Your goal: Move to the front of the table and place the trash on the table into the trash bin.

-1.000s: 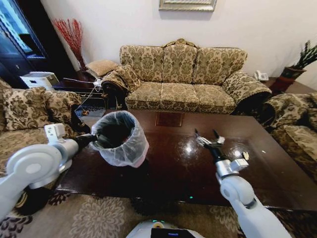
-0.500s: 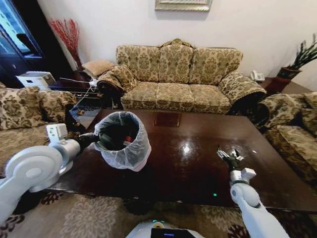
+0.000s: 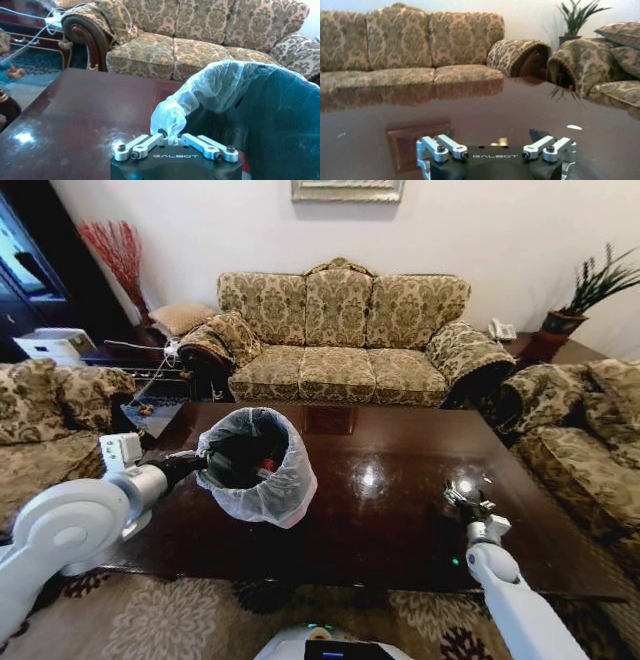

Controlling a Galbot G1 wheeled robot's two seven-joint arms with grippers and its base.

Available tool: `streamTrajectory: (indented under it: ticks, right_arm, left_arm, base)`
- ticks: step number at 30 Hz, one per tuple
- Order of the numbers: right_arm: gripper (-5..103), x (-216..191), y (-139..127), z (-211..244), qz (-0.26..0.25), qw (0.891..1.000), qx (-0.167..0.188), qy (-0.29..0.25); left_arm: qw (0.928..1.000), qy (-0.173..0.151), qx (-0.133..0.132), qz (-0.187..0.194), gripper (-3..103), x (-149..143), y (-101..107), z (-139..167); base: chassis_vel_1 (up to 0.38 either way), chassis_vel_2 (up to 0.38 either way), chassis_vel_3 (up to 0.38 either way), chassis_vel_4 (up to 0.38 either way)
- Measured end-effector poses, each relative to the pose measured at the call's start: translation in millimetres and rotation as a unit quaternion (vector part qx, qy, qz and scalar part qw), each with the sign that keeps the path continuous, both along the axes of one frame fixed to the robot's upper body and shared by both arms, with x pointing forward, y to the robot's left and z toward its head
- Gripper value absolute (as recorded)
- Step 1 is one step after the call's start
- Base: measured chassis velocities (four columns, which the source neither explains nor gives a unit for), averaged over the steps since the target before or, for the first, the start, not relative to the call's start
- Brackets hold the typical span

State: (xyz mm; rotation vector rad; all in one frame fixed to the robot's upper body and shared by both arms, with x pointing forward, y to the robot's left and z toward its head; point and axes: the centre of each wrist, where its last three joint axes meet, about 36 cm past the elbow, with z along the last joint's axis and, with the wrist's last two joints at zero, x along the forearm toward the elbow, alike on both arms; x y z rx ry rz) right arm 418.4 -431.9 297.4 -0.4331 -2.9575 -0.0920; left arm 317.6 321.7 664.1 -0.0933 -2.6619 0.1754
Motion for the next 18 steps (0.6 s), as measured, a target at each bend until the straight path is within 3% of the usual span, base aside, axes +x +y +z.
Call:
streamTrajectory:
  ticks: [2, 4, 6, 7, 11, 13, 14, 16, 18]
  right_arm:
    - [84, 3.7, 0.8, -0.6, -0.006, 1.0, -0.002, 0.011]
    - [84, 4.2, 1.0, -0.5, -0.007, 1.0, -0.001, 0.013]
    - [74, 4.9, 1.7, -1.8, -0.012, 1.0, 0.006, 0.02]
    - [74, 4.9, 1.7, -1.8, -0.012, 1.0, 0.006, 0.02]
    - [52, 4.3, 1.5, -3.7, -0.017, 0.999, 0.019, 0.029]
    - [52, 4.2, 1.5, -3.8, -0.017, 0.999, 0.02, 0.03]
    - [41, 4.2, 1.7, -3.6, -0.016, 0.999, 0.02, 0.031]
    - [41, 4.3, 1.9, -3.6, -0.015, 0.999, 0.021, 0.032]
    - [30, 4.5, 3.9, -3.8, -0.013, 0.999, 0.023, 0.032]
  left_arm:
    - [1.0, 0.0, -0.001, 0.001, 1, -0.6, 0.2, -1.5]
    - [1.0, 0.0, -0.001, 0.0, 1, -0.5, 0.3, -1.8]
    - [1.0, 0.0, -0.002, -0.001, 1, -0.1, 0.6, -2.0]
    - [1.0, 0.0, -0.002, -0.001, 1, -0.1, 0.6, -2.0]
    - [1.0, 0.0, -0.003, -0.002, 1, 0.2, 0.9, -2.7]
    - [1.0, 0.001, -0.003, -0.002, 1, 0.2, 0.9, -3.1]
    - [1.0, 0.001, -0.003, -0.003, 1, 0.2, 0.9, -3.5]
    - [1.0, 0.001, -0.003, -0.003, 1, 0.3, 0.9, -3.7]
    - [1.0, 0.002, -0.004, -0.003, 1, 0.1, 0.8, -5.2]
  base:
    - [0.0, 0.0, 0.0, 0.0]
    - [0.0, 0.0, 0.0, 0.0]
    - [0.0, 0.0, 0.0, 0.0]
    - [0.0, 0.0, 0.0, 0.0]
    - [0.0, 0.0, 0.0, 0.0]
    - [0.0, 0.0, 0.0, 0.0]
    - [0.0, 0.0, 0.0, 0.0]
    - [0.0, 0.0, 0.0, 0.0]
    - [0.0, 0.0, 0.0, 0.0]
